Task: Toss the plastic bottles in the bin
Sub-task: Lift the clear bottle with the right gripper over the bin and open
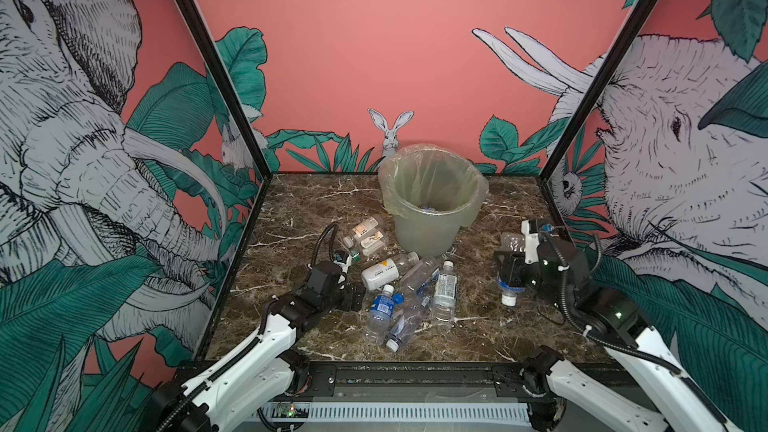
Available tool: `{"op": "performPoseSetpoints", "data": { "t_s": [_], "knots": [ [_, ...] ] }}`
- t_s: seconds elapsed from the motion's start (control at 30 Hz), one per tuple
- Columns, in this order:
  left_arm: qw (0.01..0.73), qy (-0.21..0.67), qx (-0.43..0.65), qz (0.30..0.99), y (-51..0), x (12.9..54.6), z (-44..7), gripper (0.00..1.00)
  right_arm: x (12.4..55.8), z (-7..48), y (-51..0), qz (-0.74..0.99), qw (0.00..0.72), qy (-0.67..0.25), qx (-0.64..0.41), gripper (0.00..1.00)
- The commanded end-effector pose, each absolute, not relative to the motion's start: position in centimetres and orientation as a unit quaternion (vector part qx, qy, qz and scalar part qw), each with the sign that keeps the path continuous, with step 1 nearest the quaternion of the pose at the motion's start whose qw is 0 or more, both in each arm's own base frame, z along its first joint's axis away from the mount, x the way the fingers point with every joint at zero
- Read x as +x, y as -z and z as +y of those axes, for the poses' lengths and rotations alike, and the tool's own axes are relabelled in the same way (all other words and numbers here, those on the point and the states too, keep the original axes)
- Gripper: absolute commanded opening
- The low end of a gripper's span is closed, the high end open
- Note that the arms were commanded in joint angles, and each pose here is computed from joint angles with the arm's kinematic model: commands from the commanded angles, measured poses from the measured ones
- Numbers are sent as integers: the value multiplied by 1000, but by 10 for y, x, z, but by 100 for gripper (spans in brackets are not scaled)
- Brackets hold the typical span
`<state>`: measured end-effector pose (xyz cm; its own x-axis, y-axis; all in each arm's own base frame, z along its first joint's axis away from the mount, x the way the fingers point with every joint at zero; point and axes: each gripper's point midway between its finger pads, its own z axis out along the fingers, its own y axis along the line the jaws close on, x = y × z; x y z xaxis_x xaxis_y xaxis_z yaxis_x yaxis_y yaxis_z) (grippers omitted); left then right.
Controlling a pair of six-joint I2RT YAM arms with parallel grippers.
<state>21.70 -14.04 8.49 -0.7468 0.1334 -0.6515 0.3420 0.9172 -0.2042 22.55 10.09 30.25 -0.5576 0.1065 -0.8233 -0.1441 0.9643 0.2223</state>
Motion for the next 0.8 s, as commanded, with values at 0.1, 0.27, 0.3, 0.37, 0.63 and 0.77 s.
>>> {"op": "performPoseSetpoints", "data": {
  "t_s": [0.1,0.27,0.3,0.37,0.63,0.77],
  "knots": [
    [340,160,129,918,-87,218,-140,92,278,131,-404,838,530,-127,-38,34],
    [342,158,126,918,-88,219,-139,92,356,188,-463,815,554,-157,-61,45],
    [340,156,126,919,-87,218,-139,92,376,197,-460,823,543,-155,-59,63],
    [340,155,125,919,-87,219,-138,92,406,196,-457,836,533,-122,-39,98],
    [348,158,123,916,-90,217,-137,92,402,171,-521,786,606,-117,-20,99],
    [351,162,125,914,-91,217,-138,92,383,160,-520,789,604,-111,-27,99]
  ]
}}
